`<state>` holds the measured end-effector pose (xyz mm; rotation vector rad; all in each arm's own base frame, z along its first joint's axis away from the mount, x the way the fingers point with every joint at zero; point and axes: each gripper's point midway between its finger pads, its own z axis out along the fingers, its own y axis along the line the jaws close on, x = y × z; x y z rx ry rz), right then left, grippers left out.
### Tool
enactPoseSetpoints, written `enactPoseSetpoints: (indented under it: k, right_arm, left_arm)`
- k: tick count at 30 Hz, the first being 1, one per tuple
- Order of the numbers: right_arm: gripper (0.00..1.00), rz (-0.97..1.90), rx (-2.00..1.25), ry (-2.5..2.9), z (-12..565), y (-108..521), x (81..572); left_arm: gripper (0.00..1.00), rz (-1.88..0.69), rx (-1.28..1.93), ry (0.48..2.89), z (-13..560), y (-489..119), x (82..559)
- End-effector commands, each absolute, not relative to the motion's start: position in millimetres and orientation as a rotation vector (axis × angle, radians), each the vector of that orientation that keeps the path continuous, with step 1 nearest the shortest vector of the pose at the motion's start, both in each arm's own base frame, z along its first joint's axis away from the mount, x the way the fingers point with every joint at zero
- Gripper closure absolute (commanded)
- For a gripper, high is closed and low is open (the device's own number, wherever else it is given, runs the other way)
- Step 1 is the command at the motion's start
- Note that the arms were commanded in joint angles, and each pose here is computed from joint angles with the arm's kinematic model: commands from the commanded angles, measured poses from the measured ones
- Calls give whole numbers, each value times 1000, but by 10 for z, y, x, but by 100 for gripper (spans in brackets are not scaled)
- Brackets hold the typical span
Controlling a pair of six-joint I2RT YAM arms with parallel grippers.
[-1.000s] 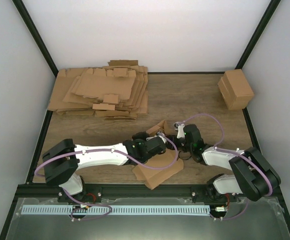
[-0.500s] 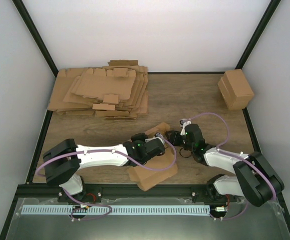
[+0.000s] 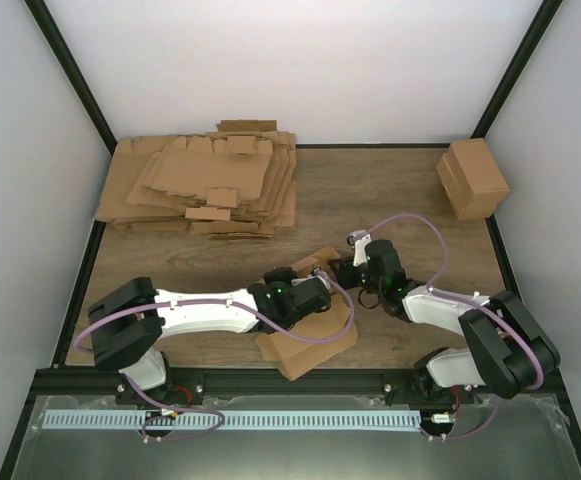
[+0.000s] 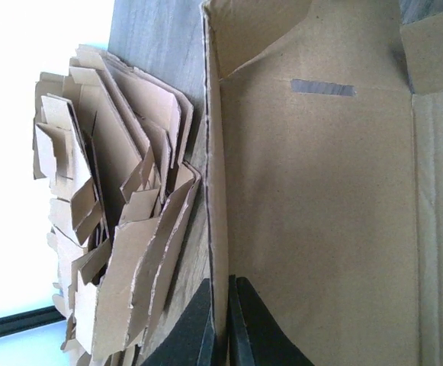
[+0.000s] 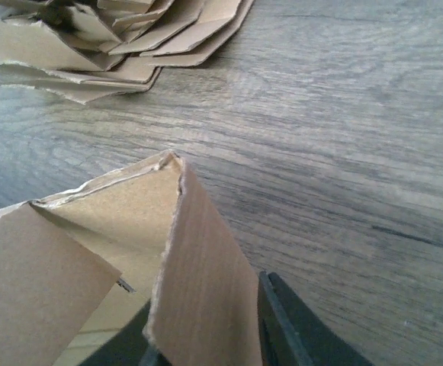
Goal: Fold the paper box
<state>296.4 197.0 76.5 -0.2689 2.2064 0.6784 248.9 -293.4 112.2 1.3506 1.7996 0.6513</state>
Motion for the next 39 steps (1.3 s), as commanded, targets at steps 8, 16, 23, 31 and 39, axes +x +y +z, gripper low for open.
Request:
enactPoseSetpoints:
  k: [8,16,23,31,39]
  right_arm:
    - [99,660,-369,1994,1025,2007,3070]
    - [99,641,-392,1938,1096,2029,3124]
    - [99,655,-427,1897,1126,2075,3095]
    - [99,648,-431,1864,1178,2109,3121]
    - [99,611,-410,1849,1198,2077,3171]
  left_arm:
    - [76,280,1526,1906,1151,-3407,2178]
    - [10,-350,1654,1998,1626,-3771,1596]
    - [0,-653,1352,2094,2321,-3772,1855]
    - [0,-933,672,2448,2389,-3029,2806]
    - [1,-1117,478,2448,2175,-2520,3054]
